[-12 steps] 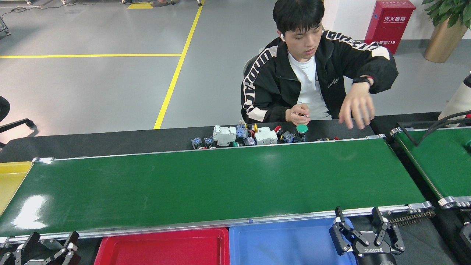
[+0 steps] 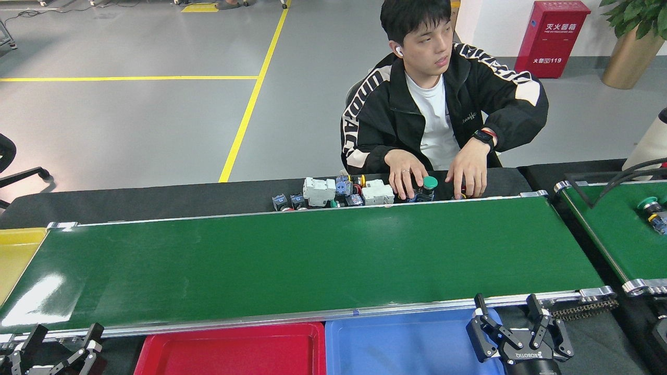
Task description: Pick switch part from conveyor to tray
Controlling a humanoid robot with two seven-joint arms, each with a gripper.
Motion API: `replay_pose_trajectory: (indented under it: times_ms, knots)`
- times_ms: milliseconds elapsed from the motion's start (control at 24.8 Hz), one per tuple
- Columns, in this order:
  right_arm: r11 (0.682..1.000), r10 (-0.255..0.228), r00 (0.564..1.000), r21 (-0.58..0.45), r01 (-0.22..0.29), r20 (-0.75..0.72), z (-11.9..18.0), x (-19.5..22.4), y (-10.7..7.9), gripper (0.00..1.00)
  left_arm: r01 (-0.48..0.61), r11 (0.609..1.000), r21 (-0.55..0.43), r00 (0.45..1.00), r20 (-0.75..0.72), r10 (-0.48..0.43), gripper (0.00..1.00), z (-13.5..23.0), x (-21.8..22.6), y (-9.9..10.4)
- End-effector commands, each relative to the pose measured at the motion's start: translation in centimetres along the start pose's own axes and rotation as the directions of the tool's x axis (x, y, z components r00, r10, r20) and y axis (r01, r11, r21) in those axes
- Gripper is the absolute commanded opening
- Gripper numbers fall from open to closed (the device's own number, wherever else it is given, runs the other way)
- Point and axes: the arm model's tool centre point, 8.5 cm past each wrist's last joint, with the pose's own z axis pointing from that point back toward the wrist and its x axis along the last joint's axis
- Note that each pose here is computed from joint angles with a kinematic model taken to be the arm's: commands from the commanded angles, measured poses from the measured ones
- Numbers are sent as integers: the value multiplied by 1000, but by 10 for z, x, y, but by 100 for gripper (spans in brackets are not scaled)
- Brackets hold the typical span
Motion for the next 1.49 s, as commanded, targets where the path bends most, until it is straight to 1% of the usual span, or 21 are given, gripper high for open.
replay_pose_trajectory:
  times_ms: [0,202,364,1454]
  knots:
    - [1000,2,1000,-14,-1,8,-1,1,-5,99,14,999,32,1000,9,-14,100,-3,-2,10]
    - [1000,0,1000,-14,0,6,-1,2,-5,99,30,999,33,999,10,-30,100,-2,-7,13]
    - [1000,0,1000,-14,0,6,-1,2,-5,99,24,999,40,1000,6,-25,100,-2,-6,14]
    - [1000,-1,1000,-7,1,3,0,1,-3,99,13,999,29,1000,8,-13,100,1,-3,9]
